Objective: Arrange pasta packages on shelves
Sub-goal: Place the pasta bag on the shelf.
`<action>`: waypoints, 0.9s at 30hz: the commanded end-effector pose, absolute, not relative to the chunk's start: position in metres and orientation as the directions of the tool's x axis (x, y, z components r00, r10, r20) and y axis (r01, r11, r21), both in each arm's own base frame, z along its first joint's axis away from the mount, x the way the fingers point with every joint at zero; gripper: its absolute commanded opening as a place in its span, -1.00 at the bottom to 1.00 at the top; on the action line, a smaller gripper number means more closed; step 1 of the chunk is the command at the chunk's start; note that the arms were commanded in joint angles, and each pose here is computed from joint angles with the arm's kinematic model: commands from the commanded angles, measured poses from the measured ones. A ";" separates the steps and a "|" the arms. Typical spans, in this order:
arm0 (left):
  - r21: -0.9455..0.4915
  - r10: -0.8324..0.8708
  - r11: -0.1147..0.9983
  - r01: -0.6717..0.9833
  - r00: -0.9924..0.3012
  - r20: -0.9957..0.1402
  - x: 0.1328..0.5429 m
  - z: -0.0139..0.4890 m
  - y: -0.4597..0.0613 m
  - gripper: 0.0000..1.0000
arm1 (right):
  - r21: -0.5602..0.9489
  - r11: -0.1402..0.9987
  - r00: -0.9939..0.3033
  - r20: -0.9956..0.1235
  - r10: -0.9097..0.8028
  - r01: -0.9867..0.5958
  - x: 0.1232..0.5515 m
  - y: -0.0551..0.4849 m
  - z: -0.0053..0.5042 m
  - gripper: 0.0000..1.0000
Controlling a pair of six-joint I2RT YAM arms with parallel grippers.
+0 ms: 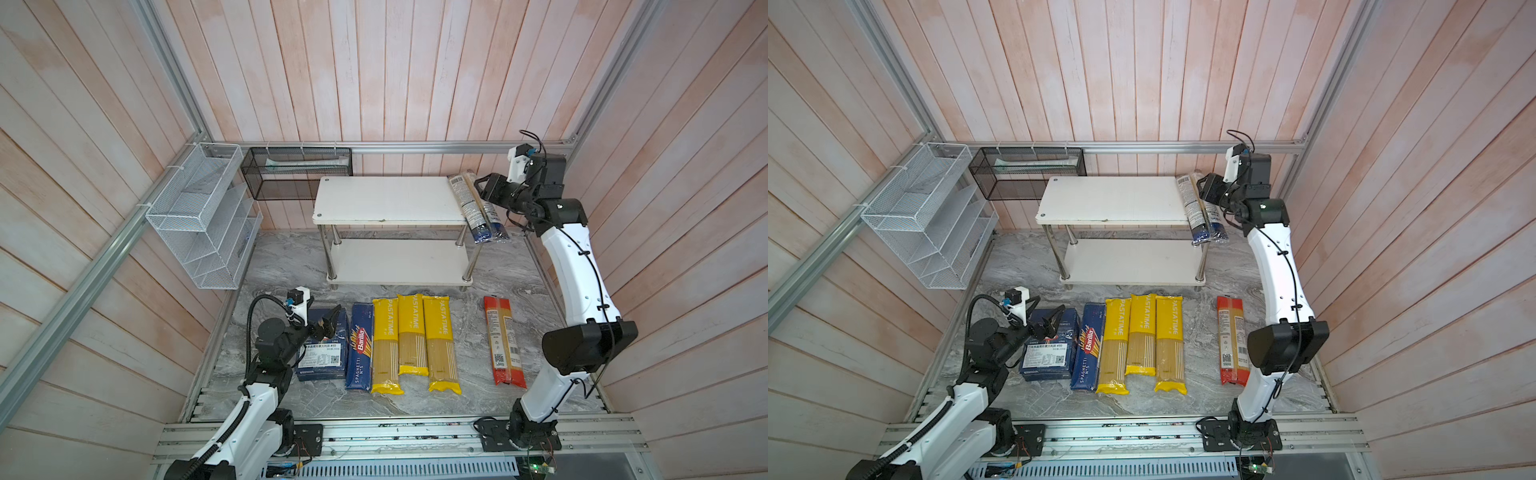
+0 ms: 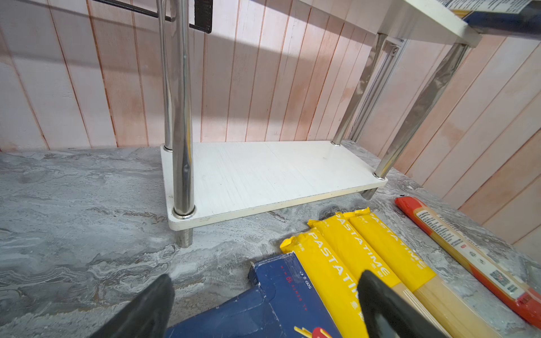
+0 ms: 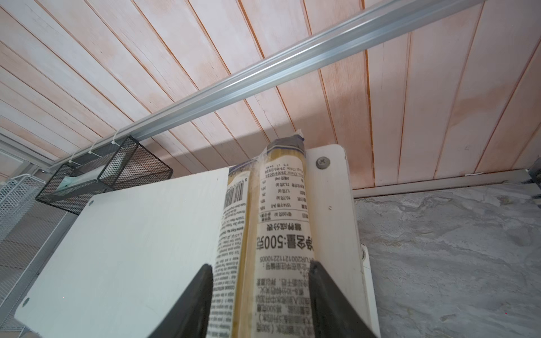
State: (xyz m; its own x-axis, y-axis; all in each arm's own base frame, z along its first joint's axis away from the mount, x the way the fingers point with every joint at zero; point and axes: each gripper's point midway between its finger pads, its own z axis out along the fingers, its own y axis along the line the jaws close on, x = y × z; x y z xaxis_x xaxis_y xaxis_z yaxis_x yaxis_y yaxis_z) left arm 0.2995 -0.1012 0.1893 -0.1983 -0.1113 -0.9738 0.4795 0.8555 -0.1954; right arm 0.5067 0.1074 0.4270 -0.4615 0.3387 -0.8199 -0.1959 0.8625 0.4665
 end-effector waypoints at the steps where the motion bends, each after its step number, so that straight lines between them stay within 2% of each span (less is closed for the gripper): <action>1: -0.193 -0.117 0.854 0.482 -0.184 -0.976 0.297 0.191 -0.100 0.99 | 0.452 0.860 -0.396 -0.853 0.339 -0.237 0.502 0.106 0.456 0.07; 14: -0.194 -0.117 0.853 0.484 -0.185 -0.976 0.298 0.191 -0.101 0.99 | 0.389 0.884 -0.376 -0.884 0.278 -0.260 0.464 0.101 0.482 0.11; 27: -0.199 -0.119 0.851 0.486 -0.190 -0.974 0.299 0.191 -0.101 1.00 | 0.399 0.836 -0.435 -0.873 0.221 -0.376 0.340 0.113 0.469 0.12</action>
